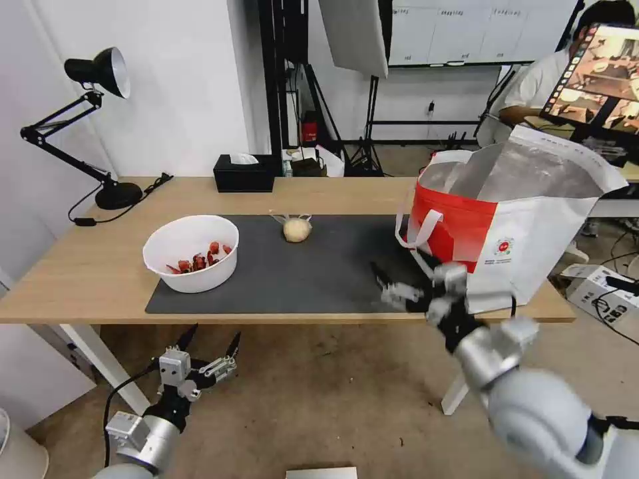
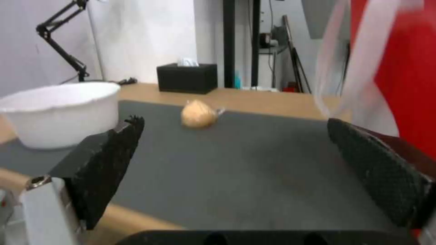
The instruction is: Pick up the trash from the table and place it into the takeout bag.
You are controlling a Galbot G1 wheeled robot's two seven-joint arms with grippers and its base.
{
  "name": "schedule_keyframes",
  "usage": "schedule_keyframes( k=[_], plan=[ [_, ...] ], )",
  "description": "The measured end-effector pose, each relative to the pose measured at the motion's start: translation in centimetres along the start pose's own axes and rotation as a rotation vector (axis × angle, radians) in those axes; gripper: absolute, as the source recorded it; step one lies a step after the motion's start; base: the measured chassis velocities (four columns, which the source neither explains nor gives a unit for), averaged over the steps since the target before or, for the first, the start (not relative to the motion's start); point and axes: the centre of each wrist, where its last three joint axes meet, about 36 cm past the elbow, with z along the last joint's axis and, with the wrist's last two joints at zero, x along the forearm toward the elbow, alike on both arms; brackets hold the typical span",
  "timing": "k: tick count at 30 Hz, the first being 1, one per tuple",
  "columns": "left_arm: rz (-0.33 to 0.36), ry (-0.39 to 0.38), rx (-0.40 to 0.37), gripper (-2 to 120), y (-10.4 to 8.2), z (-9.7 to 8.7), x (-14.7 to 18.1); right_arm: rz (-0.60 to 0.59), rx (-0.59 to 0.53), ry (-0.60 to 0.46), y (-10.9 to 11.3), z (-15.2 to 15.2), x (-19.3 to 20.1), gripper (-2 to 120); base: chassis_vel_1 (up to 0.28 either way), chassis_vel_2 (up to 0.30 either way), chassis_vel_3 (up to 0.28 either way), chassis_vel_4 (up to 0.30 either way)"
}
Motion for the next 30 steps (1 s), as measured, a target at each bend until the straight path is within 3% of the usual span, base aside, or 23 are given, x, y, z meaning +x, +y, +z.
schedule_keyframes(
  k=[10, 30],
  plan=[
    [0.0, 0.01, -0.001, 100, -0.4, 1.2, 0.2, 0.051, -0.006, 0.1, 2.1, 8.4, 5.1, 100, 0.0, 0.0, 0.0, 0.0],
    [-0.01, 0.023, 0.0, 100, -0.3, 2.1, 0.2, 0.057, -0.001, 0.119, 2.1, 9.6, 4.9, 100, 0.0, 0.0, 0.0, 0.0]
  ],
)
